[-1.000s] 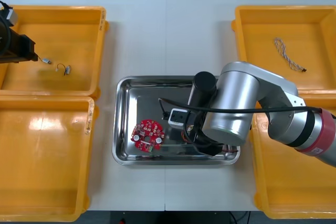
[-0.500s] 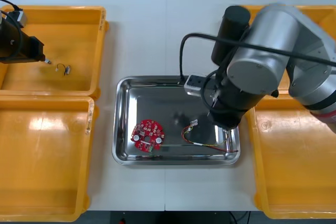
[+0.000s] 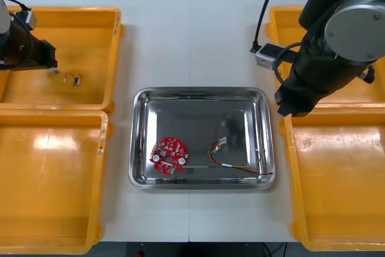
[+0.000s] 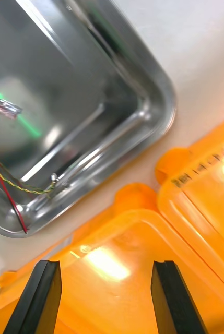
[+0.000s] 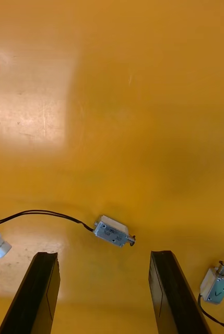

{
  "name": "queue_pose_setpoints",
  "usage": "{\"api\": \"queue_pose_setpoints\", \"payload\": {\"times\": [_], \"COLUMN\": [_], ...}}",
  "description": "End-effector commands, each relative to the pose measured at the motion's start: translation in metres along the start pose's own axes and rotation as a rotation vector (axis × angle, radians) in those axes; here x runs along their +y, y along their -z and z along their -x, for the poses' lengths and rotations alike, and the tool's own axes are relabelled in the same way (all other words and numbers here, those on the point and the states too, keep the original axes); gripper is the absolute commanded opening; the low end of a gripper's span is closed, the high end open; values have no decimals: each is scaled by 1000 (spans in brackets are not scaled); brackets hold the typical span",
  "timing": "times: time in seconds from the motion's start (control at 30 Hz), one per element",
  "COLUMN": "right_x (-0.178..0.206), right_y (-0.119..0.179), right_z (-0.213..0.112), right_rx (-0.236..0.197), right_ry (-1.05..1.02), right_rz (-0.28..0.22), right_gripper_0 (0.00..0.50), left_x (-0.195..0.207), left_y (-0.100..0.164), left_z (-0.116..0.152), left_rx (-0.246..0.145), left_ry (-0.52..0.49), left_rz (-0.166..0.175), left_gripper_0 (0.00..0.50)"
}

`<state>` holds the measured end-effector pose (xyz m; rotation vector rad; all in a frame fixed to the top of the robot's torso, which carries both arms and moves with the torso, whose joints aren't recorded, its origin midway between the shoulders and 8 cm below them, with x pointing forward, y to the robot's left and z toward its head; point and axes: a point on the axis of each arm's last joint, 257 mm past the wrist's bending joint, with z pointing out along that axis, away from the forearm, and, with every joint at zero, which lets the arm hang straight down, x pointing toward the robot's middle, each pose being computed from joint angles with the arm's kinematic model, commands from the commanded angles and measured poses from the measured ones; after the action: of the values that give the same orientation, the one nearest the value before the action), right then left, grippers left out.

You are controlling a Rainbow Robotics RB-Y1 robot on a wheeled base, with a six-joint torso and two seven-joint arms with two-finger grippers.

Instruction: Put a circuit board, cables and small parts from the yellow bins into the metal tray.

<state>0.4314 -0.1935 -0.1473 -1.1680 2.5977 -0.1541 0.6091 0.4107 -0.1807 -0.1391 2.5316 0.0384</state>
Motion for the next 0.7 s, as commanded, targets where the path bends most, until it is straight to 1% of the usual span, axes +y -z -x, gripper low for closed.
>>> {"api": "queue_pose_setpoints", "payload": {"times": [0.03, 0.27, 0.47, 0.7], "right_x": [-52, -95, -130, -163], "right_y": [35, 50, 60, 64], "right_z": [-2, -19, -33, -47], "right_rx": [-49, -68, -84, -73], "right_ry": [-134, -279, -399, -514], "right_rz": [-12, -14, -33, -70], "right_gripper_0": [500, 500, 500, 500], "left_x": [-22, -22, -20, -20], "left_y": [11, 8, 4, -10], "left_z": [32, 31, 29, 28], "left_rx": [-69, -68, -68, -86], "left_ry": [-97, -100, -94, -101], "left_rz": [-9, -8, -9, -1], "left_gripper_0": [500, 500, 500, 500]}}
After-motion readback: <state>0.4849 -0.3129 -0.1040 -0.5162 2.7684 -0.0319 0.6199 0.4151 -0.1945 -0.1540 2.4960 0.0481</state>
